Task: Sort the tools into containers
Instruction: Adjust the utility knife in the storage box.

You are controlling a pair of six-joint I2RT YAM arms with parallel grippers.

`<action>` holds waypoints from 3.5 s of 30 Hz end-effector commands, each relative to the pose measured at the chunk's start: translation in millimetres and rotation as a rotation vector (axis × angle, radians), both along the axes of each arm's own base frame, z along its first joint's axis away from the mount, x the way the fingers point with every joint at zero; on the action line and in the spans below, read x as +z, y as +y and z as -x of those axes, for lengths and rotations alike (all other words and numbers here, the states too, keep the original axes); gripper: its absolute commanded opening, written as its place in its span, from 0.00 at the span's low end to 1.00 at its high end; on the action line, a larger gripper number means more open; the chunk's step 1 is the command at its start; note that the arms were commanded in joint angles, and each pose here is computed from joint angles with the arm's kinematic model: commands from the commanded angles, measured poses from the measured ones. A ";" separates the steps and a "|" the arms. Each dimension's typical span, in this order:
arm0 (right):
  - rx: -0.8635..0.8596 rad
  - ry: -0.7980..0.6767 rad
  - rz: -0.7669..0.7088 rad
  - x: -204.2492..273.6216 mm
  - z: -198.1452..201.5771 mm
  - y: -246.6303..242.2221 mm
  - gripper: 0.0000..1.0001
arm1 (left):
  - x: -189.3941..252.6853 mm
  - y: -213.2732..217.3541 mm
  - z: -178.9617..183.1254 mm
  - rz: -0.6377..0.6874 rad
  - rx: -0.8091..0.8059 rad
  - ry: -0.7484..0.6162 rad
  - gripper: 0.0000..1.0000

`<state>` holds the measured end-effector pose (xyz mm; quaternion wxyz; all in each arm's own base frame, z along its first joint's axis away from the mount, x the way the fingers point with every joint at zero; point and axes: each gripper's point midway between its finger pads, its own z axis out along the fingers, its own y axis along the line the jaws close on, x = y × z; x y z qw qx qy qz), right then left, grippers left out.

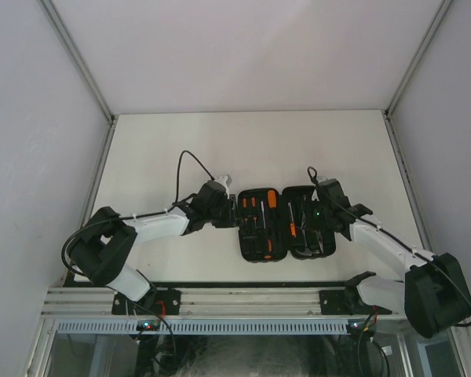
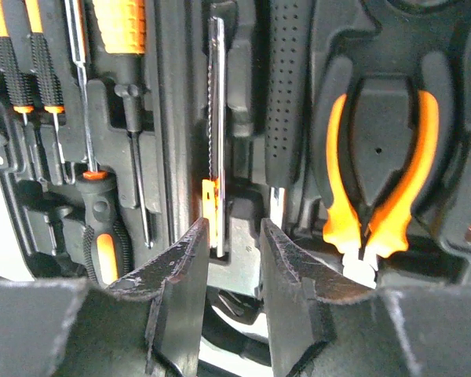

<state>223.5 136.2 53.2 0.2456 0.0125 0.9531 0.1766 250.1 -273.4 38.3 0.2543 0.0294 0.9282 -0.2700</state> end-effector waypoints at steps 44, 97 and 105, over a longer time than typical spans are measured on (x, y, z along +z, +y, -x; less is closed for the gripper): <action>0.106 0.006 0.086 -11.8 -35.9 30.4 0.00 | 1.8 7.2 -3.1 -0.033 -0.013 -0.014 0.39; -0.017 -0.236 -0.201 62.8 -24.5 12.3 0.43 | 32.8 40.2 -27.4 -0.041 -0.006 -0.065 0.43; 0.114 -0.163 -0.193 42.9 -21.5 59.4 0.28 | 27.6 36.3 -25.2 -0.027 -0.016 -0.049 0.42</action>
